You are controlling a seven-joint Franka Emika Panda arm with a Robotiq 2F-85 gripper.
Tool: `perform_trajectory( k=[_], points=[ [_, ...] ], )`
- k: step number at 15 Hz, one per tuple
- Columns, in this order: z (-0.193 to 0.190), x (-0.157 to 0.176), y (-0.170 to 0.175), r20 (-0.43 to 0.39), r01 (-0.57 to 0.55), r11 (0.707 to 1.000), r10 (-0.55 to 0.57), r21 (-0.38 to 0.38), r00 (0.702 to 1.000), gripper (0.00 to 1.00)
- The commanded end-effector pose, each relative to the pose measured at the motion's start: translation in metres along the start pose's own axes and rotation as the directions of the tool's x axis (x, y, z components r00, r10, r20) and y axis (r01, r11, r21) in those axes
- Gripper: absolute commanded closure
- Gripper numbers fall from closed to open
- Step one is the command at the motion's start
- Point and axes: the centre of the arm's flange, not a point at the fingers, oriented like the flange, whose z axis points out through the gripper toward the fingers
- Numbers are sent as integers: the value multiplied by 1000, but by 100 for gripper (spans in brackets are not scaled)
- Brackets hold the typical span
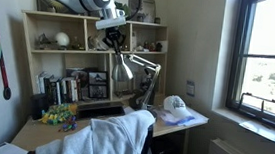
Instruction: Twist the knob on the lamp.
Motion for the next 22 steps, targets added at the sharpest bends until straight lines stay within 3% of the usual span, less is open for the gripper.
perform_trajectory(
  k=[1, 10, 11, 13, 19, 22],
  points=[
    [-13, -12, -5, -41, -93, 996, 92, -17, 995, 95],
    [-13, -10, -8, -107, -242, 970, 241, 4, 965, 95],
    [-12, -10, -8, -109, -251, 968, 250, 3, 962, 58],
    [-14, -10, -8, -120, -263, 965, 261, -1, 958, 51],
    [-33, -15, -11, -151, -272, 962, 271, 13, 951, 5],
    [-42, -22, -18, -155, -274, 961, 275, 32, 949, 0]
  ],
)
